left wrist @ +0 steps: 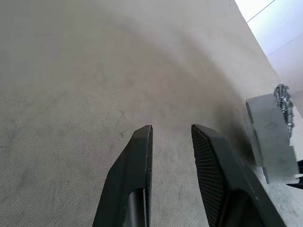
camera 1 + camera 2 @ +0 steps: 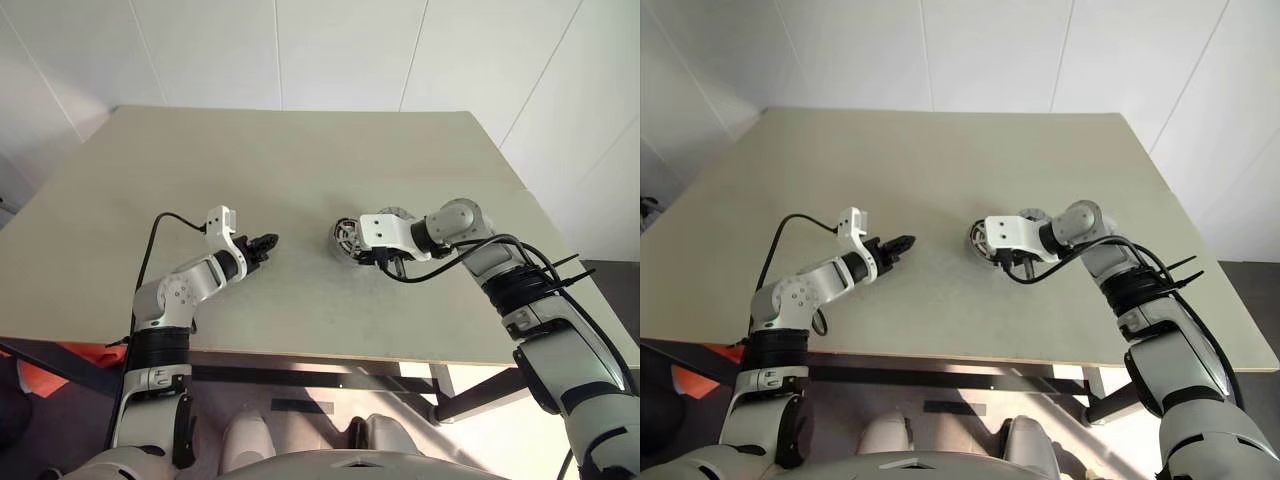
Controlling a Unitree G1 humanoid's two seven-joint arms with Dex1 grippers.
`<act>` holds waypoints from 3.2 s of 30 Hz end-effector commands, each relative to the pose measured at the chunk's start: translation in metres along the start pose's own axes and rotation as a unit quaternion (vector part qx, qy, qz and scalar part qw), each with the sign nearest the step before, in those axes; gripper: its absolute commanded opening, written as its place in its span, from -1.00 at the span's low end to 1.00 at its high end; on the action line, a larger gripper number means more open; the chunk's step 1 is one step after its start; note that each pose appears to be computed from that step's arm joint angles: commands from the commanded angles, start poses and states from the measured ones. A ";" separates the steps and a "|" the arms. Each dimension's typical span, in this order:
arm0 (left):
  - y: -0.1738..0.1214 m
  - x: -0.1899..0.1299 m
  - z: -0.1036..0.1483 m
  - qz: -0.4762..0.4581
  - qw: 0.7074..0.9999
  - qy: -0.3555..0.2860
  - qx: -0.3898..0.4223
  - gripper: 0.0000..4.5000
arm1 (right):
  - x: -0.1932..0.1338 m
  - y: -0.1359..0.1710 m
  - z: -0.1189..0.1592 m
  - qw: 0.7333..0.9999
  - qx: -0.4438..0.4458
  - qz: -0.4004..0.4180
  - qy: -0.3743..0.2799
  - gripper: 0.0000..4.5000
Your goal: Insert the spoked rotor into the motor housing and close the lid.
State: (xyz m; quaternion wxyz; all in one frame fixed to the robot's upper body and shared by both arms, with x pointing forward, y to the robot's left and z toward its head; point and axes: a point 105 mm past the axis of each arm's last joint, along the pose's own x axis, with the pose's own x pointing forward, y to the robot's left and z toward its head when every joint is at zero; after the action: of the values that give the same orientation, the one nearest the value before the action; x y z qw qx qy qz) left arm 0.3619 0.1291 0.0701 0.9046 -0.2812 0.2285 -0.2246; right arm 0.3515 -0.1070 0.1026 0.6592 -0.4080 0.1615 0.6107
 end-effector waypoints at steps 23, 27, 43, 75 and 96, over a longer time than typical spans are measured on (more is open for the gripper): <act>0.010 -0.030 0.032 0.020 0.997 -0.079 0.016 -0.39 | 0.042 -0.005 0.071 0.988 0.119 -0.035 -0.090 -1.00; 0.008 -0.028 0.025 0.019 0.997 -0.074 0.013 -0.39 | 0.048 -0.015 0.067 0.985 0.144 -0.050 -0.085 -1.00; 0.007 -0.023 0.026 0.015 0.997 -0.066 0.020 -0.39 | 0.025 -0.037 0.093 0.970 0.170 -0.077 -0.156 0.76; -0.001 -0.023 0.041 -0.036 0.991 0.005 0.126 -0.39 | -0.033 -0.024 -0.026 0.896 0.328 -0.291 -0.069 -0.92; -0.004 -0.023 0.036 -0.028 0.992 -0.006 0.121 -0.39 | 0.020 -0.021 0.039 0.923 0.292 -0.210 -0.140 -0.96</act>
State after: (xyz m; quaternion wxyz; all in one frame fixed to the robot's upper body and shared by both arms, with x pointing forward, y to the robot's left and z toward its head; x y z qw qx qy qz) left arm 0.3610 0.1559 0.0922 0.9223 -0.1846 0.2113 -0.2657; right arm 0.3585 -0.0700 0.1056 0.8742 -0.1200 0.1800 0.4347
